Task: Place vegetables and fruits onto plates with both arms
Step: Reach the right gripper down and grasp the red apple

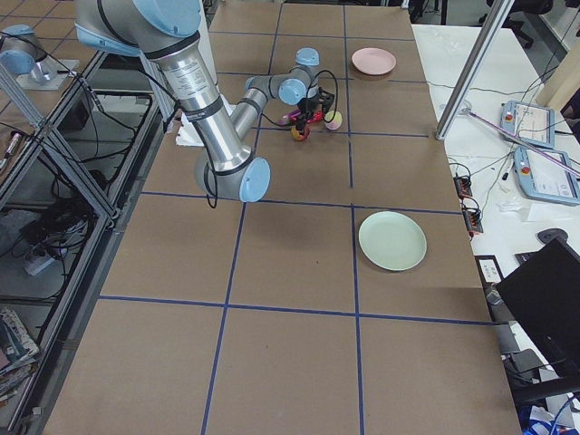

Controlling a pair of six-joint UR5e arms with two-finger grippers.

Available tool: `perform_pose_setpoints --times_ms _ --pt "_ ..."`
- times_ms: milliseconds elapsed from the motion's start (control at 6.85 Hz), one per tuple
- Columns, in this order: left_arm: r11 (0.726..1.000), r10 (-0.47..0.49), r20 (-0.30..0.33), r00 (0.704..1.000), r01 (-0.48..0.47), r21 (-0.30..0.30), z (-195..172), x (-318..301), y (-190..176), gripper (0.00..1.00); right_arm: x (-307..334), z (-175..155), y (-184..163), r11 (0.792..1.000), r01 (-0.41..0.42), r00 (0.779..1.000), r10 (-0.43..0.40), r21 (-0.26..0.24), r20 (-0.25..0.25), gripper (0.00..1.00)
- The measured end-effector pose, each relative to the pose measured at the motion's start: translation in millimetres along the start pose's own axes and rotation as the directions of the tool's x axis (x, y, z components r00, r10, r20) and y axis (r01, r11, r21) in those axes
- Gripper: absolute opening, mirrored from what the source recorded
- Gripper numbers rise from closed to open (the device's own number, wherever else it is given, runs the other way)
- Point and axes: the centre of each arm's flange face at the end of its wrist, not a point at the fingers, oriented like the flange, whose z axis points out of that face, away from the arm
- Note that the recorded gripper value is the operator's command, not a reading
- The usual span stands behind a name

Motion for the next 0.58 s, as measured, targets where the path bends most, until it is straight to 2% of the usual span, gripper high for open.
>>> perform_pose_setpoints --times_ms 292,584 --pt "1.000 -0.007 0.002 1.000 0.007 0.009 -1 2 -2 1.00 -18 12 7 1.000 -0.014 1.000 0.013 -0.007 -0.018 1.00" --pt "0.998 -0.050 0.002 0.999 0.049 0.043 5 20 -16 1.00 -24 23 16 1.000 -0.010 0.999 0.010 -0.008 -0.031 1.00"
